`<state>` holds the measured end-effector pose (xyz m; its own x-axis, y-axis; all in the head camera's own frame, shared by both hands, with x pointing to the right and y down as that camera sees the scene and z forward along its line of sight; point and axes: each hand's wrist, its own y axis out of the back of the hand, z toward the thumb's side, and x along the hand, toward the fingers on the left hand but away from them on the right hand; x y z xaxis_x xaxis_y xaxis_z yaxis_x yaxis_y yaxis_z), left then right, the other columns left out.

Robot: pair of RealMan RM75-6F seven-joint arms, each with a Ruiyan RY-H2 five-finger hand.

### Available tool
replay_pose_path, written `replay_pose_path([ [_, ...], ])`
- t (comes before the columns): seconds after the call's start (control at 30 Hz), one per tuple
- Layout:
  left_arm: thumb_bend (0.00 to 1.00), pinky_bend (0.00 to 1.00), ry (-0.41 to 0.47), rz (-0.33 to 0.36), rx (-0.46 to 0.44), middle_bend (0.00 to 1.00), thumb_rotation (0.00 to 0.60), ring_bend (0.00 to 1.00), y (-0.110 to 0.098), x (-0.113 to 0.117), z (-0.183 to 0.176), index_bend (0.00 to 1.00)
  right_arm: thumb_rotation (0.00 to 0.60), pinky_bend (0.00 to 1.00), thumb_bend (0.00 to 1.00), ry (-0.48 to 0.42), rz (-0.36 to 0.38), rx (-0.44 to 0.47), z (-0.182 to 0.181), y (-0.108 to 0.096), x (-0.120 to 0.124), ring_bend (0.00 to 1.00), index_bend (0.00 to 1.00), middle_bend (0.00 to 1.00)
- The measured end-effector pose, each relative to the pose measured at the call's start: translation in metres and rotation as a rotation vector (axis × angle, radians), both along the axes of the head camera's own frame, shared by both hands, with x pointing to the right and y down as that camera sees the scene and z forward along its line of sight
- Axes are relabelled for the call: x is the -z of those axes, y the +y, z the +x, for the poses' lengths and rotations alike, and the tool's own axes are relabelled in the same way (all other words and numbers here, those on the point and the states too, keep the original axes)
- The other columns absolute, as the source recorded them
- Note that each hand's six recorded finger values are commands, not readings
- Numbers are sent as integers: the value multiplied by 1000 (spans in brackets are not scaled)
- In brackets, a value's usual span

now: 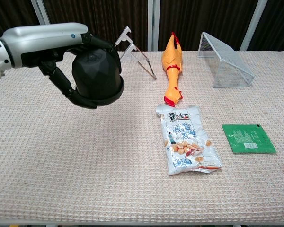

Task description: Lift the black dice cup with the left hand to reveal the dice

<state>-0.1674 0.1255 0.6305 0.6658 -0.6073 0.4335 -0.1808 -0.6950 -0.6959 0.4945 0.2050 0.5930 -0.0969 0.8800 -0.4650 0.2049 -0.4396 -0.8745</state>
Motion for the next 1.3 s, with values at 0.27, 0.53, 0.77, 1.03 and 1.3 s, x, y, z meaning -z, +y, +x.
replay_pose_path([
  [0.27,253,492,-281,132,346,515,600,406,-95,-48,-117,465,600,0,162,3,5,3,-2,-1,1,0,0,0],
  [0.53,252,492,-393,195,484,515,600,406,-121,-54,-175,464,600,0,163,0,-1,4,-2,0,0,0,0,0],
  [0.77,253,492,-127,-40,247,515,600,407,-33,-46,-71,457,600,0,163,-1,2,3,-2,0,1,0,0,0],
  [1.03,253,491,21,-125,180,515,600,406,2,-20,-23,456,600,0,163,2,-10,-6,2,1,-3,0,0,0],
  [1.3,252,483,-304,130,405,513,600,406,-83,-59,-120,443,600,0,162,4,-4,-7,1,0,-1,0,0,0],
])
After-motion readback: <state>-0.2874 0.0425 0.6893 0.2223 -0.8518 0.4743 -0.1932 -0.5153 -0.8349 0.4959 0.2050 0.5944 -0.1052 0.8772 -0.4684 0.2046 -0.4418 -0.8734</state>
